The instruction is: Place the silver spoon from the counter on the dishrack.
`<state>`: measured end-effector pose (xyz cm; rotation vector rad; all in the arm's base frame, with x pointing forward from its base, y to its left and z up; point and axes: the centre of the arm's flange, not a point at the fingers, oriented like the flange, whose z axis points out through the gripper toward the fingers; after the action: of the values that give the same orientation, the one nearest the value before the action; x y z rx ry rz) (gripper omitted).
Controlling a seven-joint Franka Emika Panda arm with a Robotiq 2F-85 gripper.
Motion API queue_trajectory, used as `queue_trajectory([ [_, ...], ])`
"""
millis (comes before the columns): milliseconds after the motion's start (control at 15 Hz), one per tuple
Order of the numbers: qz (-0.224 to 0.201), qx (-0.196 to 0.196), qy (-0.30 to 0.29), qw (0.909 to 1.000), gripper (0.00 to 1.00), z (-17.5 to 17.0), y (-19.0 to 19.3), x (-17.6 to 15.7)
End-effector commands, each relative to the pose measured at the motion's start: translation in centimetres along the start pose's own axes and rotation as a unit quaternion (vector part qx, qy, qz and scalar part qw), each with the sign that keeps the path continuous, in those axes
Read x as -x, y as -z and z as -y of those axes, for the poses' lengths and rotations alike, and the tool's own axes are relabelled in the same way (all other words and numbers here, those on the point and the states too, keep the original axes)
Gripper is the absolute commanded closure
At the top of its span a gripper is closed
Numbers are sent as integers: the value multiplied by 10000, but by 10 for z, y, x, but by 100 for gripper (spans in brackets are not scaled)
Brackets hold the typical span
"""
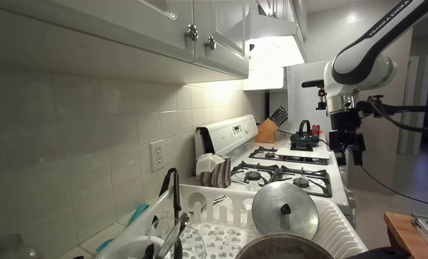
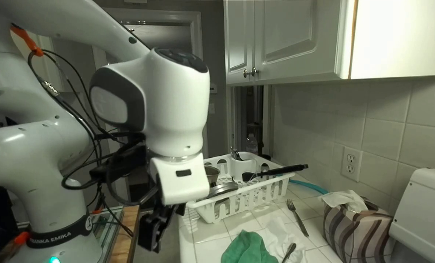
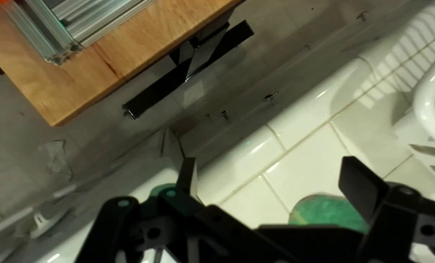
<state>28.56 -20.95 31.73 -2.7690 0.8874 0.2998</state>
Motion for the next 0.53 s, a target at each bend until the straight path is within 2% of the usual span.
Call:
queue_trajectory([
  [0,6,-29,-116,9999,0,-10,-2,-1],
  [267,-70,-28,-319,9995,0,-19,-8,-8],
  [467,-671,-61,-709,9952,0,-65,-14,-45],
])
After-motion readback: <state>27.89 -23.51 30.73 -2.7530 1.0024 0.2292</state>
